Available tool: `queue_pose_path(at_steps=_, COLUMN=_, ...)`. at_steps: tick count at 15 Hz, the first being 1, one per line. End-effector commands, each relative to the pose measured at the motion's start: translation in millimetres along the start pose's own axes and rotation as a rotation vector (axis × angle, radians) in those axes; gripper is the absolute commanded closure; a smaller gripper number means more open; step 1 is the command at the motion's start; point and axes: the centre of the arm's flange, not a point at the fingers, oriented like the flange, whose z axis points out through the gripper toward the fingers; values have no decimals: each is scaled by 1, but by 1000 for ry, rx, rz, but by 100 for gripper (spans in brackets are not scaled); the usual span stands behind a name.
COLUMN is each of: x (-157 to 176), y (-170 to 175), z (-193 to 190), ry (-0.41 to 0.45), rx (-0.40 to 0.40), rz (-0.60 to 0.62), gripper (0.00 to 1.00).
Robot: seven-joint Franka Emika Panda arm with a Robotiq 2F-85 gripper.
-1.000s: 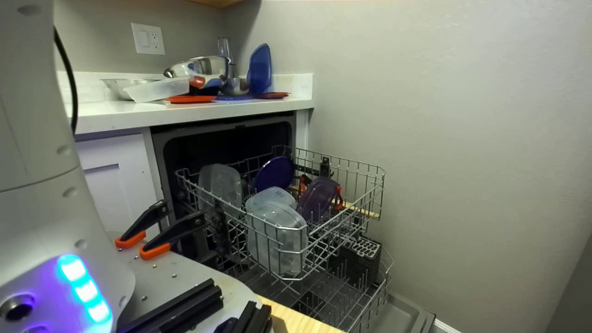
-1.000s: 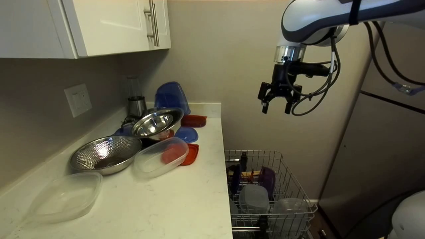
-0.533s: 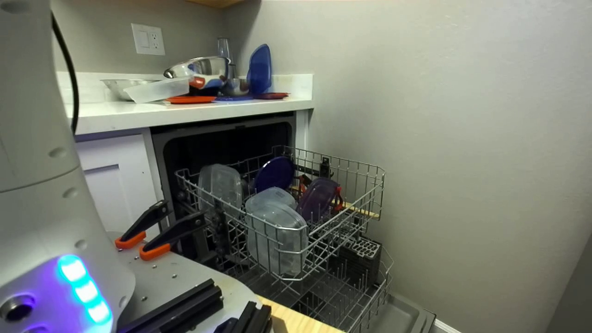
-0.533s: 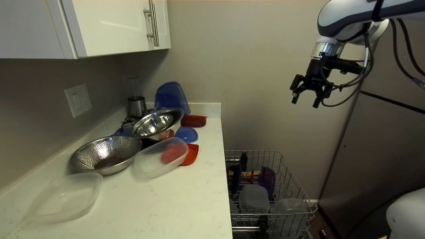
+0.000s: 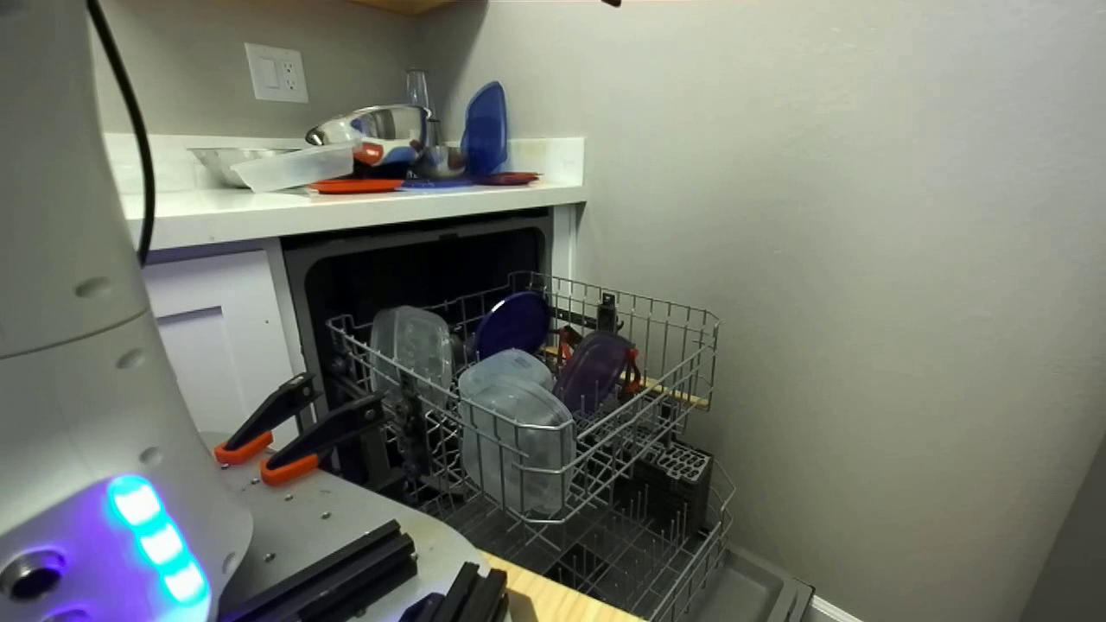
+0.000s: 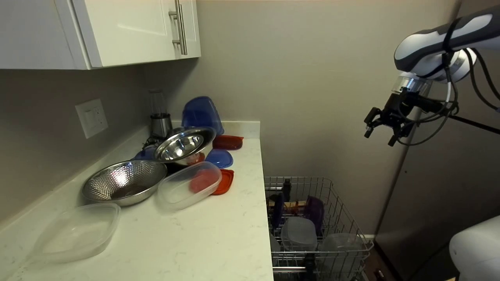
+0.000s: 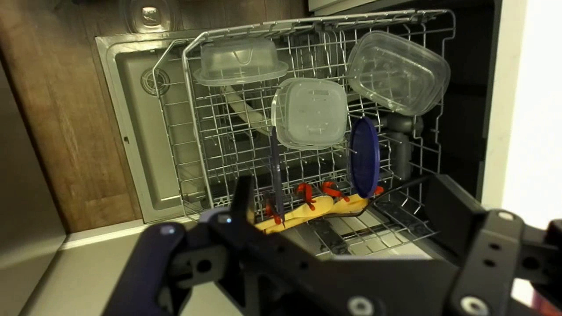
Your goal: Push in the dishwasher rack
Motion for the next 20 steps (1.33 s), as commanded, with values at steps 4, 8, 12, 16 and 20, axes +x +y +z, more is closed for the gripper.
queue_pose_path(at_steps=4, x=18, y=75, z=24, ry=16, rx=35, rz=66, gripper=0)
queue_pose_path(at_steps=8, x=40, y=103, z=10, ry=108, rx=6, rz=39, gripper=0)
queue_pose_path(at_steps=12, x=65, y=126, z=9, ry=130, rx=-5, rz=39, gripper=0)
queue_pose_path(at_steps=16, x=60, y=124, z=13, ry=107, rx=-26, rz=61, gripper=0)
queue_pose_path(at_steps=20, x=66, y=125, z=16, ry=101, rx=-31, rz=63, gripper=0)
